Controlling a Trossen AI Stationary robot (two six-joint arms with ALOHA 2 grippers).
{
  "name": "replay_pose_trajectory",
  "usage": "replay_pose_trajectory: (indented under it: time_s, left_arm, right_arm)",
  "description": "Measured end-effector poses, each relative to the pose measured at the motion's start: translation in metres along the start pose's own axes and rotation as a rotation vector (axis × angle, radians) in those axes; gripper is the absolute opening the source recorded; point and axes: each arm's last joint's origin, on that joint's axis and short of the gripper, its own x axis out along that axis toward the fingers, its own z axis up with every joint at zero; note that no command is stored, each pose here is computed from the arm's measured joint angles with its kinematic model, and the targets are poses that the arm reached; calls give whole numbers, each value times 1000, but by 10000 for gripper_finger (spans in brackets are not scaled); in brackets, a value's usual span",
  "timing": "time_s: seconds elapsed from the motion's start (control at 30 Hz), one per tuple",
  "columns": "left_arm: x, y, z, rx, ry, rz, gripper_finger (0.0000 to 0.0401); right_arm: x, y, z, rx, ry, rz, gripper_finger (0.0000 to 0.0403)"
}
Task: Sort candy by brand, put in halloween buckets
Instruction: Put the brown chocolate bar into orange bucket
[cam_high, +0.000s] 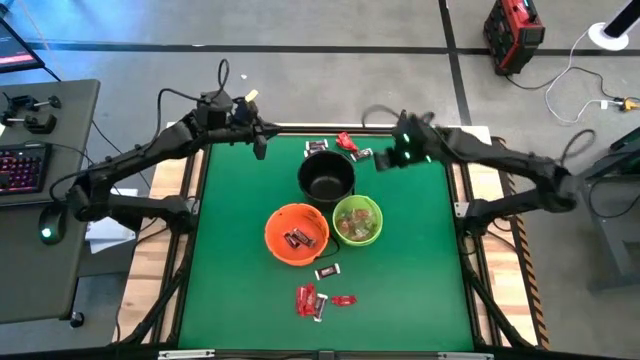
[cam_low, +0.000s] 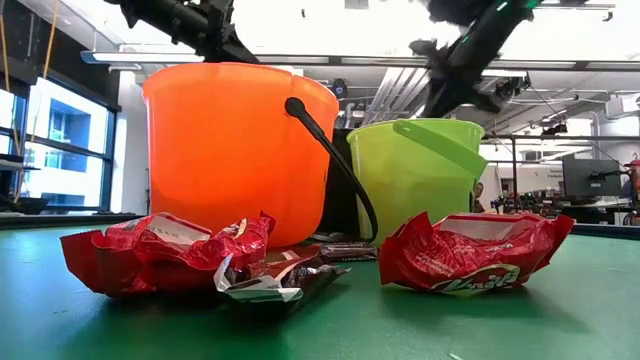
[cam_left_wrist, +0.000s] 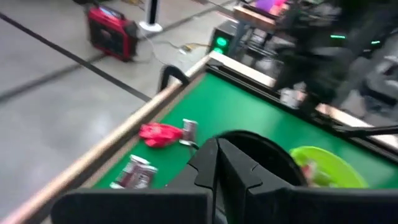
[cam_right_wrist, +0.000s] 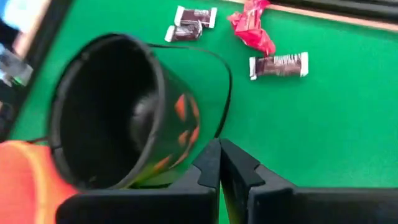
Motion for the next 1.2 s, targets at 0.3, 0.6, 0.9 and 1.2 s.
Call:
replay_pose_trajectory:
  time_s: [0.3, 0.6, 0.9, 1.2]
  left_arm:
    - [2, -6, -3, -159, 37, -41, 0]
    - [4, -13, -4, -264, 36, -36, 0]
    - [5, -18, -5, -217, 32, -14, 0]
    - [5, -18, -6, -139, 43, -13, 0]
  right_arm:
    - [88, -64, 97, -401, 280, -40, 59]
    - [153, -82, 134, -829, 474, 84, 212]
    - [174, -86, 126, -1057, 523, 104, 222]
    - [197, -82, 95, -1176, 537, 103, 205]
